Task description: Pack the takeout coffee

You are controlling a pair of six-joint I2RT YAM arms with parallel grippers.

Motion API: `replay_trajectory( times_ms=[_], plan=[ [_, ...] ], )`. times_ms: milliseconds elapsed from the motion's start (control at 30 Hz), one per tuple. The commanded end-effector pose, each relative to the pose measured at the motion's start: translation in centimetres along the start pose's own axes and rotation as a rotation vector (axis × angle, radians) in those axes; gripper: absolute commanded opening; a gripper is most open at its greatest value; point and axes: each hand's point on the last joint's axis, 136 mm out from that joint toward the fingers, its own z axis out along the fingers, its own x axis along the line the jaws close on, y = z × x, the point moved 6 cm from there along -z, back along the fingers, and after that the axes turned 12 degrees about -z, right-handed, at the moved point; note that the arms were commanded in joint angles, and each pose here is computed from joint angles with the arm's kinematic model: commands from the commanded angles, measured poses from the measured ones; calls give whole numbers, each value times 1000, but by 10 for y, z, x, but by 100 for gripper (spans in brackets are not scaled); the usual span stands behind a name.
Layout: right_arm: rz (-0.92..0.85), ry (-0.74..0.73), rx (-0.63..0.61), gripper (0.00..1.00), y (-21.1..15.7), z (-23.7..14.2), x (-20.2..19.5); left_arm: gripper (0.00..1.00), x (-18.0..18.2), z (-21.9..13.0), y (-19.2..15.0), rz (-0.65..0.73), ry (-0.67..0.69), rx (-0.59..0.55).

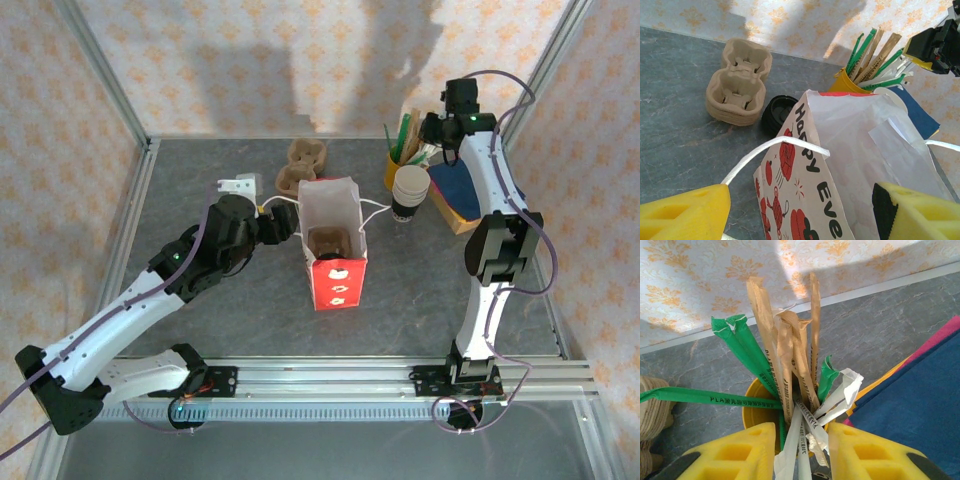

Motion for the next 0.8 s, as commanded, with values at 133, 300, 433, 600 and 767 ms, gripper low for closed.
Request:
replay_trajectory(
  times_ms=[133, 300, 433, 600, 767],
  plan=[
    [-2, 9, 3, 26, 3, -1, 0, 77, 0, -1, 4, 15, -18, -16],
    [-3, -7, 23, 25, -1, 4, -2, 77, 0, -2, 3, 11, -20, -17],
    [-4, -15, 25, 21, 0, 5, -3, 77, 1, -1, 2, 11, -24, -10],
    [-17, -22, 14, 13, 3, -1, -3, 77, -1, 1, 1, 19, -29, 2],
    [-25, -31, -30, 7, 13, -25, -2, 77, -1, 1, 0, 15, -35, 3]
  ],
)
